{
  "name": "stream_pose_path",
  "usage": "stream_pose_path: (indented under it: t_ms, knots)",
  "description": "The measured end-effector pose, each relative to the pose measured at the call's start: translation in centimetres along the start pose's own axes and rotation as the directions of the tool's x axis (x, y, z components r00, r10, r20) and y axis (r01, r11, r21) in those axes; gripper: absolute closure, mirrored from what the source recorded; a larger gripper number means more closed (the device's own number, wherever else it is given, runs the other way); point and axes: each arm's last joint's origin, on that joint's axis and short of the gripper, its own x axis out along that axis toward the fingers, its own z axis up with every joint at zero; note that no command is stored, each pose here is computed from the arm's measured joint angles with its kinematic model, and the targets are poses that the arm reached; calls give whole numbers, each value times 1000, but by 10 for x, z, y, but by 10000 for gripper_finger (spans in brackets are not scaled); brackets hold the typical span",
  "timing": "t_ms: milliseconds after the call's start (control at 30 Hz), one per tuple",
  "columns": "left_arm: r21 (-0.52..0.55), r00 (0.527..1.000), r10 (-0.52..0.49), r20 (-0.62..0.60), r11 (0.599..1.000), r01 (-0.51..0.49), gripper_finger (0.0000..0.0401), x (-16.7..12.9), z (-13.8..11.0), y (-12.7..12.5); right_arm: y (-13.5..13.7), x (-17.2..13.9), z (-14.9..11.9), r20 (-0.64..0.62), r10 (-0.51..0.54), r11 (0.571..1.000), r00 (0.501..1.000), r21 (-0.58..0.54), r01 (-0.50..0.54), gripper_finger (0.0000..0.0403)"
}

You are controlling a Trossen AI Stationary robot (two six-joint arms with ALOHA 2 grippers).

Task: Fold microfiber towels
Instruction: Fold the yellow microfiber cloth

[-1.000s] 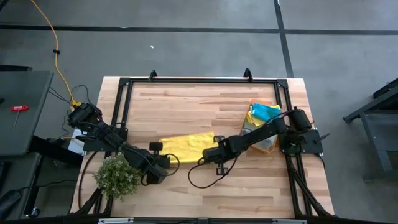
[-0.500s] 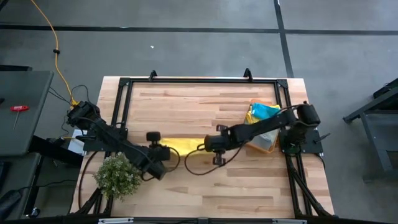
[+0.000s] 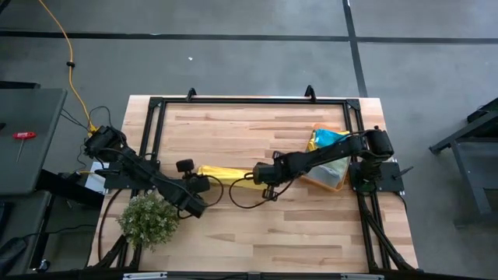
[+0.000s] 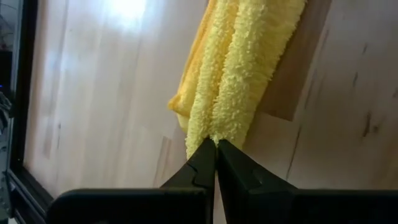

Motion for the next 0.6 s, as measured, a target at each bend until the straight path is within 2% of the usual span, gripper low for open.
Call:
stream_pose_path:
  t_ms: [200, 400, 600]
  knots:
    - [-12, 999, 27, 47, 1000, -26, 395, 0, 2, 0, 1, 0, 1, 15, 5, 1000, 1000, 9, -5, 403]
    - [-9, 998, 38, 41, 999, -37, 385, 4, 6, 4, 1, 0, 2, 20, 7, 1000, 1000, 11, -8, 403]
    - [-6, 993, 110, 47, 994, -110, 374, 14, 16, 17, 1, 0, 2, 23, 2, 1000, 1000, 12, -3, 403]
